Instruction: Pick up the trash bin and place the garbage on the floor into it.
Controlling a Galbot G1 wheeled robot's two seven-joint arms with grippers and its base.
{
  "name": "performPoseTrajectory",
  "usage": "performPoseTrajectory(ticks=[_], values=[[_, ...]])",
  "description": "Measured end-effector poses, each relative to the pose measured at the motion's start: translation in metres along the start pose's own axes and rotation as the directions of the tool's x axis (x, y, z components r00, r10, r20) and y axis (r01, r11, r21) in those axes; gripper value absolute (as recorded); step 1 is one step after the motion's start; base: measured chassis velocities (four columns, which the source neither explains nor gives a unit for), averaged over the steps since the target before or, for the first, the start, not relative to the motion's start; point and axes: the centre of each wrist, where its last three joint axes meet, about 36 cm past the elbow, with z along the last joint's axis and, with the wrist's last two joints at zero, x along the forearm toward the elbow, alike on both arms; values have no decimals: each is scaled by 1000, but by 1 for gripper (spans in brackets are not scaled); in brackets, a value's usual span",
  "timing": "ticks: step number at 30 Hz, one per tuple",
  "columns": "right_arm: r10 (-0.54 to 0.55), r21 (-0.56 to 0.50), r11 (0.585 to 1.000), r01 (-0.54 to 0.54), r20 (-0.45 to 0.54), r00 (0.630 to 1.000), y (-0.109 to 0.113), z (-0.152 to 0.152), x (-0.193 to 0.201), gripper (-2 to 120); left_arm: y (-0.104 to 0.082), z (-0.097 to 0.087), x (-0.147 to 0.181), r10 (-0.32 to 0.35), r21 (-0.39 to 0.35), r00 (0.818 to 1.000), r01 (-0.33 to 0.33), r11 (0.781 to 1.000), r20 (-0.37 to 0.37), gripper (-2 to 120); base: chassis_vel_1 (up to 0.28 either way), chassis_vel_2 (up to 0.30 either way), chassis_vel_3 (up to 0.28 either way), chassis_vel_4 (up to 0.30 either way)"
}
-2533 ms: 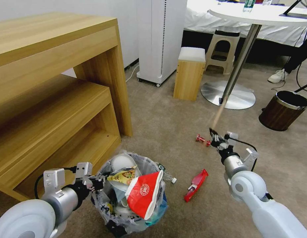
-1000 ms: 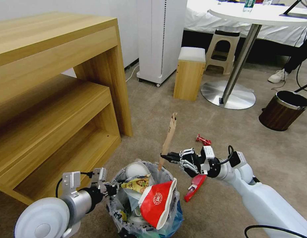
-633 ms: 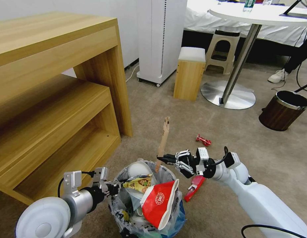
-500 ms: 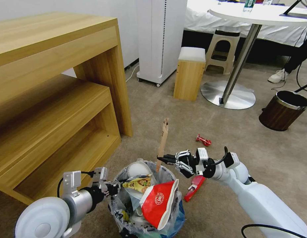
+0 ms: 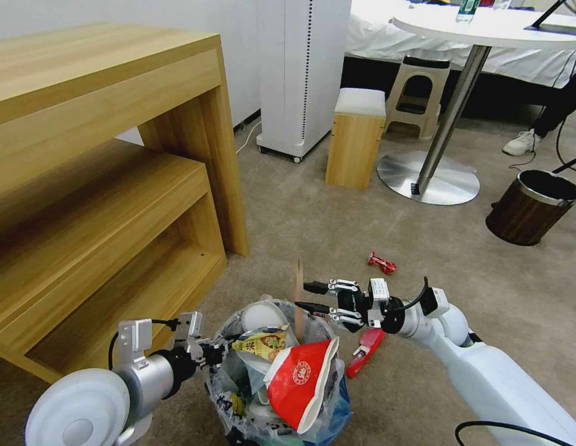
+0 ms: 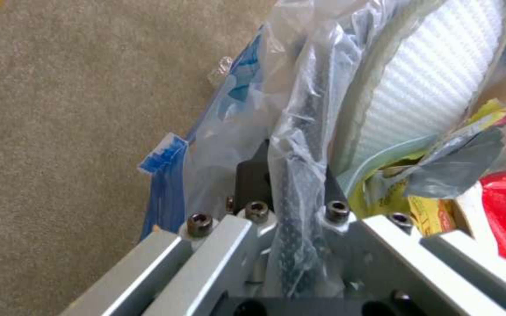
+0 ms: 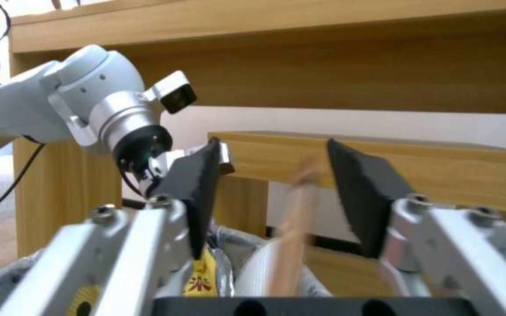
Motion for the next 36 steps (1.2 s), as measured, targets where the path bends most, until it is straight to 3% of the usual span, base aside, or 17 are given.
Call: performPoseTrajectory(ticks=[6,13,21,24,25,26,27,28,29,30,31,32,33,34,35,36], values=[[-3,7,1000,3,-3,1000,4,-4,4,79,0,-1,1,-6,-6,1000,6,1000,6,1,0,0,0,0],[-6,8,1000,6,-9,1000,7,-5,7,99,0,0,2,-12,-9,1000,12,1000,9,1,0,0,0,0],[33,28,999,-33,14,999,8,-15,9,100,1,-1,3,-20,-15,1000,21,1000,19,1,0,0,0,0],[123,37,991,-125,49,991,8,-24,10,100,5,-5,5,-42,-23,999,43,999,31,1,0,0,0,0],[216,42,975,-219,61,975,9,-29,10,100,7,-7,7,-63,-30,997,64,997,37,1,0,0,0,0],[216,42,975,-219,61,975,9,-29,10,100,7,-7,7,-63,-30,997,64,997,37,1,0,0,0,0],[421,52,905,-423,46,906,12,-38,7,100,9,-10,11,-106,-35,993,107,994,44,1,0,0,0,0],[421,52,905,-423,46,906,12,-38,7,100,9,-10,11,-106,-35,993,107,994,44,1,0,0,0,0],[545,63,837,-544,8,839,14,-43,4,100,9,-11,13,-134,-32,990,136,990,47,1,0,0,0,0],[563,65,825,-562,2,827,15,-44,4,100,9,-11,13,-136,-31,990,138,990,47,1,0,0,0,0],[730,64,683,-728,-72,679,20,-46,-2,100,10,-13,16,-167,-28,984,169,985,55,1,0,0,0,0],[730,64,683,-728,-72,679,20,-46,-2,100,10,-13,16,-167,-28,984,169,985,55,1,0,0,0,0],[813,54,579,-814,-115,571,22,-46,-6,100,10,-14,17,-176,-30,983,178,984,59,1,0,0,0,0],[847,50,524,-850,-137,514,23,-45,-8,100,10,-15,18,-179,-31,982,181,983,61,1,0,0,0,0],[847,50,524,-850,-137,514,23,-45,-8,100,10,-15,18,-179,-31,982,181,983,61,1,0,0,0,0],[889,48,436,-899,-177,422,25,-44,-11,100,10,-16,20,-185,-34,981,187,982,64,1,0,0,0,0]])
